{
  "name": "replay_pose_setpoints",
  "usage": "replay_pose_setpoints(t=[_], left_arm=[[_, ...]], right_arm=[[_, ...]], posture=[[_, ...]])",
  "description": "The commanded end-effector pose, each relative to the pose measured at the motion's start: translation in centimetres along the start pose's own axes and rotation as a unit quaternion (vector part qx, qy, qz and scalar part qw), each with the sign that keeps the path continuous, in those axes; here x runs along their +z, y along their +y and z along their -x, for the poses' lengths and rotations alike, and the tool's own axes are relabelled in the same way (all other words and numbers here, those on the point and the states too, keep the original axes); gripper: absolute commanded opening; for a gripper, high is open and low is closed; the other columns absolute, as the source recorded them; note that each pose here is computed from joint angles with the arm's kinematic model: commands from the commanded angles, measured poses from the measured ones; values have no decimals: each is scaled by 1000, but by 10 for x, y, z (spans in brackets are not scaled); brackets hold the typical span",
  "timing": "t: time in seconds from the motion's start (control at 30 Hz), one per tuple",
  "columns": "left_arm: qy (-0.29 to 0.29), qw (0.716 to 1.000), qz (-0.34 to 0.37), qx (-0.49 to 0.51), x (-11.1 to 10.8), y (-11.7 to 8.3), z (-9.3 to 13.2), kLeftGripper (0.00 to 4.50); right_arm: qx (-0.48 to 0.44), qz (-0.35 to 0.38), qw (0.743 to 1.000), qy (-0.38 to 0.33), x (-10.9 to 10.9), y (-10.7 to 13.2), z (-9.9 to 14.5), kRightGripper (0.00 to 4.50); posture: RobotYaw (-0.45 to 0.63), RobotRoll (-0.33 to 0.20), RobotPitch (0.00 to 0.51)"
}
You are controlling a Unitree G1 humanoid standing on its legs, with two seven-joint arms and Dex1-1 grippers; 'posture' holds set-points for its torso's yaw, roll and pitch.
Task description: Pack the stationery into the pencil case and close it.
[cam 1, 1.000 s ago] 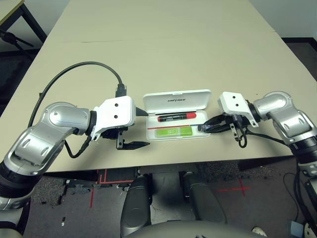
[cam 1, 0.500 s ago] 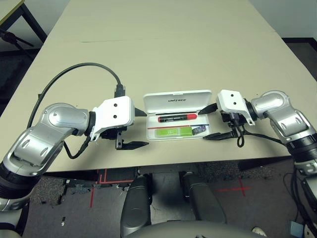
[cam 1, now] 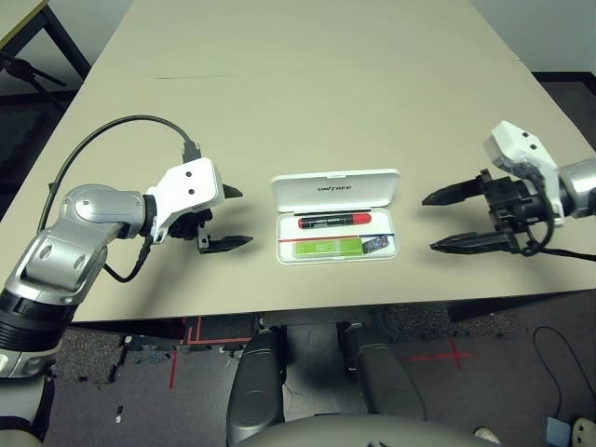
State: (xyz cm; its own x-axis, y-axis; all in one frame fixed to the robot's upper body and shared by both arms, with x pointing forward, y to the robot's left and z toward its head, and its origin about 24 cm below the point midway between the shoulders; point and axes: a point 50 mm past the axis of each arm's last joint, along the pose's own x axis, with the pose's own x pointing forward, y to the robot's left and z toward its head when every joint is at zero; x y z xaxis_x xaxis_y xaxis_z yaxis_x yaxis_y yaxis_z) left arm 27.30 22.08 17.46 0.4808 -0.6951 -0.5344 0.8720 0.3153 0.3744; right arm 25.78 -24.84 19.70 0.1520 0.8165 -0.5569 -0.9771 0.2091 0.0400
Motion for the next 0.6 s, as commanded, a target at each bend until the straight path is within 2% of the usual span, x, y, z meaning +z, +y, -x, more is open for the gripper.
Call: replay_pose_setpoints(t=[0.03, 0.17, 0.37, 0.6], left_arm=[[3, 1000, 8, 26, -9, 10, 4, 4500], [0, 999, 10, 32, -12, 14, 5, 4500], [-19, 999, 24, 45, -13, 21, 3, 4500], [-34, 997, 41, 58, -15, 28, 0, 4500]], right_arm=[[-42, -8, 999, -9, -4, 6, 23, 4467], [-63, -13, 998, -28, -6, 11, 30, 4467], [-75, -1, 992, -97, 3, 15, 29, 4467], [-72, 0, 991, -113, 4, 19, 30, 4467]], posture=[[-88, 0, 178], [-96, 0, 175], [-111, 0, 165], [-119, 0, 157]])
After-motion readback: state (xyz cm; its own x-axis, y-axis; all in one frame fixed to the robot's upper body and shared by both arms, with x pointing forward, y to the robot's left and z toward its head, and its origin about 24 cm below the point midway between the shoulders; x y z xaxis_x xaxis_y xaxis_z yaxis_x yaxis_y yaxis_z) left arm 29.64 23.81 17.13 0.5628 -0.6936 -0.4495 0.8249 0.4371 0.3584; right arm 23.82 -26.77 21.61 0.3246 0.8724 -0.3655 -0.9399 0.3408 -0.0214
